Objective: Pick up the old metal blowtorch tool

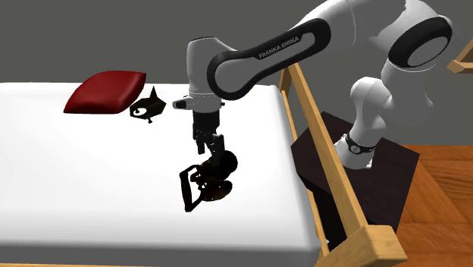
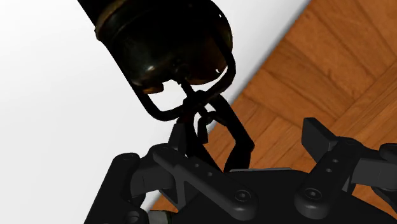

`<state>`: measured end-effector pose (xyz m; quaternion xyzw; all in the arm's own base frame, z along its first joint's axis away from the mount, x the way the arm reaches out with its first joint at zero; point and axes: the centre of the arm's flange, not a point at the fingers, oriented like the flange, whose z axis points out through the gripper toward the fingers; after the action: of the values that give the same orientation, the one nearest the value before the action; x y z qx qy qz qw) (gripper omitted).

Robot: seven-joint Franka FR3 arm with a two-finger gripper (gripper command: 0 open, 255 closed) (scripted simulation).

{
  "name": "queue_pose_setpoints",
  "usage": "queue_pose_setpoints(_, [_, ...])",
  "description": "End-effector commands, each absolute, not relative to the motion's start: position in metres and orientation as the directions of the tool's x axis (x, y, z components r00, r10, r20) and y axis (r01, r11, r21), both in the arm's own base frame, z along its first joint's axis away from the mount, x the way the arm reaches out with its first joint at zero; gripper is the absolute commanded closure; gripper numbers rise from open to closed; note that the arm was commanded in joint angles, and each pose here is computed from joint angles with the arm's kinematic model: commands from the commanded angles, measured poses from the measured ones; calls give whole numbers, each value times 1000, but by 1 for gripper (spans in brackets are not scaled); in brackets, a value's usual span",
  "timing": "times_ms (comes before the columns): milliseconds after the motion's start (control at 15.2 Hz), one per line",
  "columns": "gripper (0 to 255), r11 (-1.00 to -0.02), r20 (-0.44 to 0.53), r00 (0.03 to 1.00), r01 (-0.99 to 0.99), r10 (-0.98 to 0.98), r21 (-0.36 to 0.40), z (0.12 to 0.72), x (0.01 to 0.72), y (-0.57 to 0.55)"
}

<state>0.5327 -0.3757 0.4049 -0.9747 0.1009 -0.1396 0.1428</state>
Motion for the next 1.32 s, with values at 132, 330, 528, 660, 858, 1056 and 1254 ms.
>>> queue_pose_setpoints(132, [0, -927, 253, 933, -165, -257, -336, 380, 549, -411])
queue_pose_setpoints(330, [0, -927, 253, 933, -165, -257, -336, 364, 549, -411])
queue_pose_setpoints(528, [0, -927, 253, 933, -165, -257, -336, 349, 549, -411])
queue_pose_setpoints(660, [0, -927, 253, 933, -165, -257, -336, 340, 549, -411])
queue_pose_setpoints(858, [255, -927, 253, 933, -165, -257, -336, 340, 549, -412])
queue_pose_setpoints(1056, [255, -927, 253, 933, -165, -257, -336, 340, 549, -412])
queue_pose_setpoints(1254, [255, -927, 253, 933, -165, -257, -336, 340, 549, -412])
